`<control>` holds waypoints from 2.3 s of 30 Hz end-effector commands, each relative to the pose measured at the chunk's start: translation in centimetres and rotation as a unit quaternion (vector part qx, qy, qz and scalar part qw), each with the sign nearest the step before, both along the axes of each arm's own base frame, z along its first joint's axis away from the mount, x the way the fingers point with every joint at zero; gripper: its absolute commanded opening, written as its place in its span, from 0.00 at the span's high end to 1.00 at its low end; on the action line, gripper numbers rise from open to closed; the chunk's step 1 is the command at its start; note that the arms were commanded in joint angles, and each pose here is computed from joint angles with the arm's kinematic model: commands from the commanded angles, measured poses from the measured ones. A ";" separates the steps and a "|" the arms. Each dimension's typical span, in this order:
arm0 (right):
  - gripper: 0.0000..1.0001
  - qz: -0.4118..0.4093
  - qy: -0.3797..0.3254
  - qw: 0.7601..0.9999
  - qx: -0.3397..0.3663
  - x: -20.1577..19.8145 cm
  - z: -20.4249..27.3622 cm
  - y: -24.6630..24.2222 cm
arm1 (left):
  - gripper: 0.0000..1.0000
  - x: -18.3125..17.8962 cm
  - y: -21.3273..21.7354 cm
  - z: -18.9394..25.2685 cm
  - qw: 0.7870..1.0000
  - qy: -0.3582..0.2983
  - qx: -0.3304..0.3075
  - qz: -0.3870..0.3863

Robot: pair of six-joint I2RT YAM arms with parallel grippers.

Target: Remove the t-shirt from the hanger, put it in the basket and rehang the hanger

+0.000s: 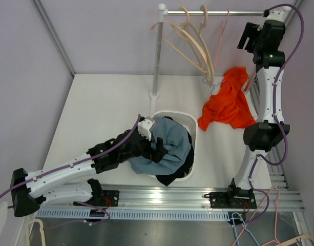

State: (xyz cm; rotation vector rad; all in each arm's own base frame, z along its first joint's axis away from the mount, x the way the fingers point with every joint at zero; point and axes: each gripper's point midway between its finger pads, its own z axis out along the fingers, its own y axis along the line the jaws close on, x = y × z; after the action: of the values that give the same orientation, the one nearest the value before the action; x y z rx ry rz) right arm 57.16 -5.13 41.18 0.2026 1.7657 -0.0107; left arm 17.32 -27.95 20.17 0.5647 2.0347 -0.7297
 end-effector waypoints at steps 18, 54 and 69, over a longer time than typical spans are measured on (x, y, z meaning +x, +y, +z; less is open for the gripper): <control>0.12 0.004 0.263 0.963 0.055 -2.4 -23.7 4.9 | 0.00 -1.2 0.7 1.3 0.997 0.018 -0.078 -0.014; 0.44 -0.037 0.306 0.951 0.035 6.7 -37.5 7.0 | 0.00 -1.3 1.7 0.1 0.998 0.014 -0.065 -0.011; 1.00 0.007 0.274 0.955 0.112 6.0 -31.6 7.8 | 0.00 -1.4 2.2 0.2 0.998 0.011 -0.067 -0.006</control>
State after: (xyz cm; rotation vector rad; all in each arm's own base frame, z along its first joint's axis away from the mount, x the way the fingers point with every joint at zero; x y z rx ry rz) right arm 62.85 1.58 2.58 0.3891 2.4231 0.0107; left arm 15.75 -26.03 19.91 0.5036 2.0096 -0.8738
